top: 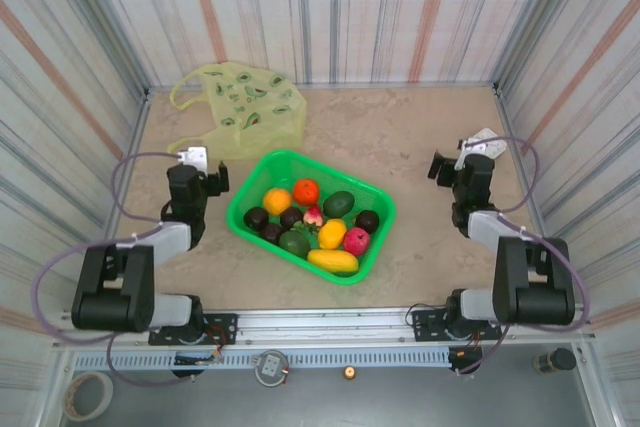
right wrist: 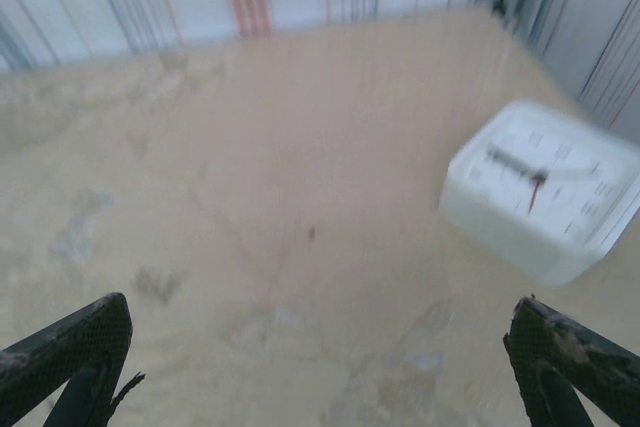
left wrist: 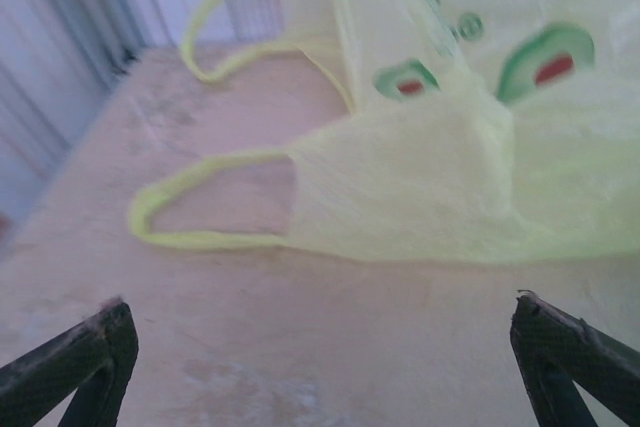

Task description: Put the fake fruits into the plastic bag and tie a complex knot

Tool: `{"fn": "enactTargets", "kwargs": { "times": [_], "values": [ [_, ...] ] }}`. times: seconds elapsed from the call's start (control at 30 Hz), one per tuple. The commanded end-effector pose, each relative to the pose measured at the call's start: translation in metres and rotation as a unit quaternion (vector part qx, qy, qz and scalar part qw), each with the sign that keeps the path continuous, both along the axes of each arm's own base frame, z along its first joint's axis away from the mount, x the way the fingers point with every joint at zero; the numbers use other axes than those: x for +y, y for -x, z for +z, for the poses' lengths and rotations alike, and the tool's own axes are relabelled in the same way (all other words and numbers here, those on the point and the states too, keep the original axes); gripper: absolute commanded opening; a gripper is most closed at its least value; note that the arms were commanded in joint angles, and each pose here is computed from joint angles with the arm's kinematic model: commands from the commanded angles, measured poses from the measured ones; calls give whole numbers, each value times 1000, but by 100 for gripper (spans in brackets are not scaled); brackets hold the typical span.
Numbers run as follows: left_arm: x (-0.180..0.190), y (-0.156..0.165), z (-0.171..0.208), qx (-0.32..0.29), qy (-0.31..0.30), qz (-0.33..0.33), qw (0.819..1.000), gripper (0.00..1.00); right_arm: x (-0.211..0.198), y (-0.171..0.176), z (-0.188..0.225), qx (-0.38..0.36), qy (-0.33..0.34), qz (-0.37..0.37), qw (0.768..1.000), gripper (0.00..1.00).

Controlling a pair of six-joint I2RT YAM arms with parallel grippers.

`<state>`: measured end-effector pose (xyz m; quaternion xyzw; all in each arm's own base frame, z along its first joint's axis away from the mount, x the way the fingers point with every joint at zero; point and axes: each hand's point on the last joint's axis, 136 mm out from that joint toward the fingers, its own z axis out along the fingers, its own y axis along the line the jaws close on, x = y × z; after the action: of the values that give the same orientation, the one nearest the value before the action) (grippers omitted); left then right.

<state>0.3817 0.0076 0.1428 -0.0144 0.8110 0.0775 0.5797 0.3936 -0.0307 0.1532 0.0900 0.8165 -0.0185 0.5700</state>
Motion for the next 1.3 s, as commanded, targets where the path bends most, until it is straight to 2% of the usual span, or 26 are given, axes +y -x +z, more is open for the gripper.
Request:
{"fn": "enactTargets", "kwargs": {
  "times": [0.0, 0.07, 0.13, 0.17, 0.27, 0.33, 0.4, 0.47, 0.57, 0.63, 0.67, 0.7, 0.77, 0.83, 0.9, 0.97, 1.07, 1.17, 1.27],
  "values": [
    [14, 8, 48, -44, 0, 50, 998, 99, -8, 11, 41, -19, -13, -45, 999, 99],
    [5, 12, 82, -70, 1, 39, 997, 99, 7, 14, 76, -56, -34, -28, 997, 99],
    [-20, 22, 121, -94, 2, -6, 996, 99, 43, 19, 108, -76, -44, 25, 996, 99],
    [-35, 28, 135, -103, 10, -36, 994, 99, 66, 23, 120, -81, -42, 59, 994, 99],
    [-78, 55, 184, -143, 82, -95, 982, 99, 150, 51, 150, -87, -34, 206, 974, 99],
    [-107, 79, 204, -129, 105, -148, 975, 99, 190, 78, 162, -74, -30, 262, 962, 99],
    [-122, 99, 210, -88, 121, -170, 974, 99, 208, 101, 171, -63, -11, 269, 961, 99],
    [-123, 119, 202, -14, 142, -166, 976, 99, 210, 120, 177, -38, -2, 255, 966, 99],
    [-118, 148, 184, 90, 147, -173, 970, 99, 193, 145, 163, 67, -65, 232, 968, 99],
    [-101, 157, 163, 119, 188, -114, 968, 99, 195, 152, 150, 86, -111, 270, 952, 99],
    [-99, 162, 154, 127, 212, -110, 963, 99, 193, 154, 142, 96, -151, 279, 943, 99],
    [-104, 166, 150, 130, 228, -133, 956, 99, 186, 153, 131, 119, -190, 267, 937, 100],
    [-102, 171, 142, 141, 260, -134, 946, 99, 175, 153, 105, 199, -223, 233, 925, 100],
    [-97, 171, 130, 165, 271, -116, 941, 99, 176, 162, 84, 262, -212, 219, 916, 99],
    [-92, 167, 110, 202, 254, -96, 941, 99, 173, 170, 65, 290, -189, 184, 920, 99],
    [-92, 163, 89, 233, 245, -84, 937, 99, 177, 179, 47, 327, -206, 170, 906, 100],
    [-104, 157, 66, 279, 272, -88, 917, 99, 180, 184, 16, 386, -211, 131, 888, 97],
    [-116, 153, 60, 279, 297, -113, 906, 99, 177, 177, -5, 399, -196, 94, 891, 94],
    [-120, 152, 63, 269, 305, -125, 905, 99, 176, 163, -22, 409, -192, 68, 890, 81]
  ]
}}
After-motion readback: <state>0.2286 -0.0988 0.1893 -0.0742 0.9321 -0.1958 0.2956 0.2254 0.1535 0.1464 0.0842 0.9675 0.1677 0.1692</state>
